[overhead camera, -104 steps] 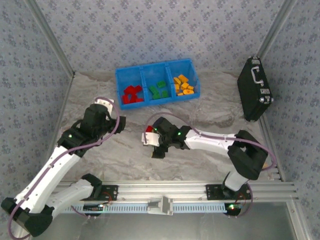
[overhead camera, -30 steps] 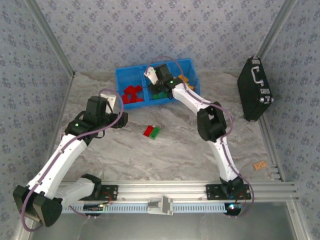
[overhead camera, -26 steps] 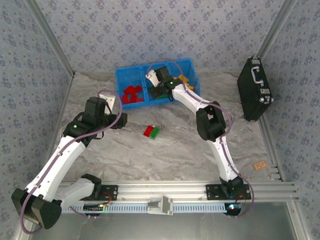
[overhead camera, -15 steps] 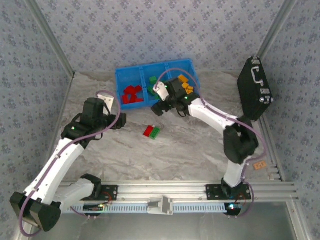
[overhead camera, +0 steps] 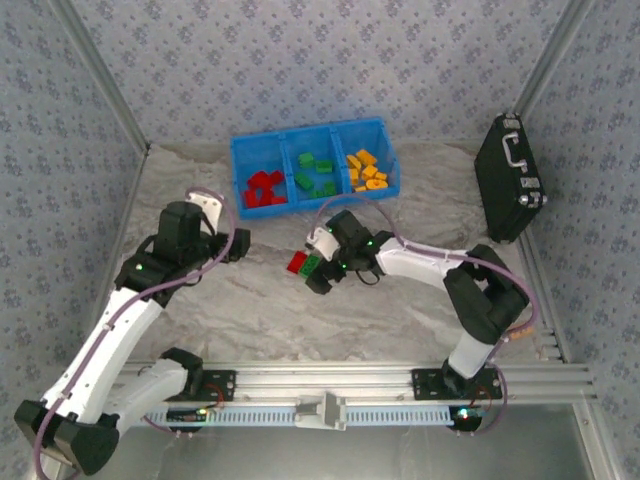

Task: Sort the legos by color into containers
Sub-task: Pick up the lego from the center of the table, then place the lego in the container.

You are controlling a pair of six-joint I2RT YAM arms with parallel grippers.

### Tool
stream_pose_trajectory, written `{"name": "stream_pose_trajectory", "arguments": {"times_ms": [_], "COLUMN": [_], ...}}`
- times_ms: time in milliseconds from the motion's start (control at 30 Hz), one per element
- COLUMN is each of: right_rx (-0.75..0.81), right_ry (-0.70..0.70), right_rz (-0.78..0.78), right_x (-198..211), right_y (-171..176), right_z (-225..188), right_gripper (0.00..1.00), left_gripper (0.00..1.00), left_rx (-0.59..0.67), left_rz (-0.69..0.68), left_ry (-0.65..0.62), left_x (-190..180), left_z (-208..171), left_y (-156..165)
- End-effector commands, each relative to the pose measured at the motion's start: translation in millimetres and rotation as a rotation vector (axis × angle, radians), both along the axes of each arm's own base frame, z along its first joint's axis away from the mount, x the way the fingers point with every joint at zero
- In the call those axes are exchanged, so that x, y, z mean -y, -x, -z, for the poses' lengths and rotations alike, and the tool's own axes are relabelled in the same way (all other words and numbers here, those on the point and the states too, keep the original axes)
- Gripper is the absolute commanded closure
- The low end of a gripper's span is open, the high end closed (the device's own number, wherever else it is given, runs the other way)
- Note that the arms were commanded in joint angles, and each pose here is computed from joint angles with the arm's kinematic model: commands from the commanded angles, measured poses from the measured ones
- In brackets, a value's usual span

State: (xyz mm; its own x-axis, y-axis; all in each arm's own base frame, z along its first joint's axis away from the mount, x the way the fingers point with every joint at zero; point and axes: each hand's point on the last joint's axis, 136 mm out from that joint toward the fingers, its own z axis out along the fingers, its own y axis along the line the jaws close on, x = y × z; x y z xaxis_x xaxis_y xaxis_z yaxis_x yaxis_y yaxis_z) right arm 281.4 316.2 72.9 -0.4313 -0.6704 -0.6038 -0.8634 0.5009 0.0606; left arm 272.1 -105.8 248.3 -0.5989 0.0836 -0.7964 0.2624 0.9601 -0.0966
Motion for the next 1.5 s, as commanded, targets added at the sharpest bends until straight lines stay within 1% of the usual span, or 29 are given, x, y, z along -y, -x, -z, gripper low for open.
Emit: {"name": "stream_pose_trajectory", "arguments": {"times_ms": [0,100,233,433,633,733,833,867,1000,1033,1167,1233,1300,1367,1467], "right_rx": [0.139,0.171,0.190,0.164,0.119,0.065,0.052,0.037,-0.035,-0.051,-0.051,-0.029,0.013,0.062,0.155], "right_ry": [-0.034,0.014,0.069,0.127,0.126,0.132,0.111,0.107,0.106,0.107,0.107,0.104,0.089,0.064,0.035], "right_rz": [-0.060,-0.085,-0.078,-0.070,-0.056,-0.072,-0.066,-0.065,-0.068,-0.068,-0.066,-0.059,-0.048,-0.020,0.065], "right_x": [-16,-22,-27,-28,-31,-30,-34,-33,-30,-29,-26,-24,-22,-19,-6], "right_y": [-6,-4,-12,-22,-32,-27,-34,-33,-32,-32,-34,-37,-44,-58,-97], "right_z": [-19,-7,7,24,34,45,42,45,50,51,49,41,23,1,-36], "right_gripper": [0.01,0.01,0.01,0.01,0.01,0.01,0.07,0.11,0.34,0.38,0.45,0.46,0.48,0.49,0.51], "left_gripper": [0.17,0.17,0.17,0.17,0.17,0.17,0.17,0.17,0.17,0.17,0.17,0.17,0.17,0.17,0.17], "left_rx": [0.033,0.041,0.041,0.045,0.036,0.036,0.043,0.044,0.042,0.040,0.044,0.045,0.037,0.017,-0.042], "left_rz": [0.008,0.008,0.009,0.009,0.013,0.015,0.012,0.011,0.013,0.014,0.014,0.012,0.013,0.019,0.043], "left_ry": [0.010,0.005,0.001,-0.010,-0.019,-0.025,-0.031,-0.032,-0.036,-0.036,-0.036,-0.035,-0.031,-0.023,-0.007], "left_x": [0,-1,-2,-3,-3,-3,-4,-5,-4,-3,-3,-3,-1,2,10], "left_z": [-7,-9,-8,-8,-5,-6,-9,-9,-10,-10,-12,-13,-10,-2,24], "left_y": [-1,0,1,1,1,1,0,0,-2,-3,-5,-6,-8,-9,-9]}}
